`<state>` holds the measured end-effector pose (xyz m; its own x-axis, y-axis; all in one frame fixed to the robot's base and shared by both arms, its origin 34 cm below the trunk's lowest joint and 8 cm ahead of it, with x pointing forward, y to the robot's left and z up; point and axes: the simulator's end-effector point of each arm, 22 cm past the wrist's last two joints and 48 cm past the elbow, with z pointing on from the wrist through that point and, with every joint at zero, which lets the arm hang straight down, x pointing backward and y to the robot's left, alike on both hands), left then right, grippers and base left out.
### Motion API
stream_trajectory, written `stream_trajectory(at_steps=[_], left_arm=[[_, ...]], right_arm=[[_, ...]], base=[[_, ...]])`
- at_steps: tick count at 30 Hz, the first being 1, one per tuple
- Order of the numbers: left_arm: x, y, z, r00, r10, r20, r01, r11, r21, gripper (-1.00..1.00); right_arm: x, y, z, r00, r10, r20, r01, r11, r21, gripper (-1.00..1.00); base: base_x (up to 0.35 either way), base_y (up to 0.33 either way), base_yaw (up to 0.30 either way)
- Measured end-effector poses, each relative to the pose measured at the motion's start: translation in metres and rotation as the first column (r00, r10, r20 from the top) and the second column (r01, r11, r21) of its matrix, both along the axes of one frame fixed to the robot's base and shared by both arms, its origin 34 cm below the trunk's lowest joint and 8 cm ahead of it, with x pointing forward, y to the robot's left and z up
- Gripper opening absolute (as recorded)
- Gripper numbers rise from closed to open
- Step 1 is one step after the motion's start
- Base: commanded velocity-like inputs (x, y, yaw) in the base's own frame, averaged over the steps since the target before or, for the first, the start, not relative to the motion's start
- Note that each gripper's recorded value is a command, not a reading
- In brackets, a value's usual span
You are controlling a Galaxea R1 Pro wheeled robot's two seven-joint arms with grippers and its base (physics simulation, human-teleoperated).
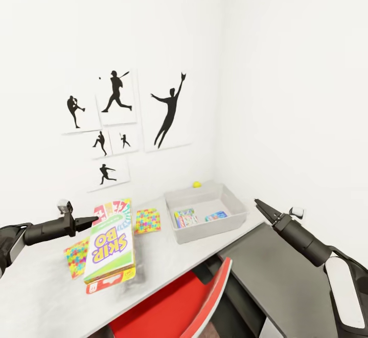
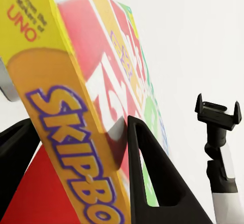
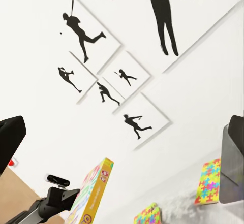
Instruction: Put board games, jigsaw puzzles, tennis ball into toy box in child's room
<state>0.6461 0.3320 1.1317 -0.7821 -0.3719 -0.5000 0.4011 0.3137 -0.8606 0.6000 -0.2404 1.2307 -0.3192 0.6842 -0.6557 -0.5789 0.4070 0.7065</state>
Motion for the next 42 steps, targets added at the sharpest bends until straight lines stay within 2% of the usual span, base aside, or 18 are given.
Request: stream_trajectory(at_steps=[16, 25, 42], left_arm=[[-0.0001, -0.0005, 0.0007, 1.0, 0.0, 0.002, 0.0, 1.0, -0.002, -1.0], [-0.0001, -0.0007, 0.0007, 1.0, -0.001, 0.002, 0.001, 1.0, -0.002, -1.0], [0.0001, -0.0008, 0.0006, 1.0, -0.001, 0.003, 0.001, 1.0, -0.002, -1.0]], right_arm=[[-0.0003, 0.0007, 0.0004, 1.0, 0.001, 0.001, -0.001, 1.0, 0.001, 1.0], [-0.0006, 0.0015, 0.0009, 1.0, 0.003, 0.003, -0.003, 1.0, 0.001, 1.0], [-0.0009, 0.0018, 0.0013, 1.0, 0.005, 0.005, -0.005, 1.0, 0.002, 1.0]], base=[[0.16, -0.075, -0.009], [0.128, -0.026, 0.165], [0.104, -0.039, 0.01]])
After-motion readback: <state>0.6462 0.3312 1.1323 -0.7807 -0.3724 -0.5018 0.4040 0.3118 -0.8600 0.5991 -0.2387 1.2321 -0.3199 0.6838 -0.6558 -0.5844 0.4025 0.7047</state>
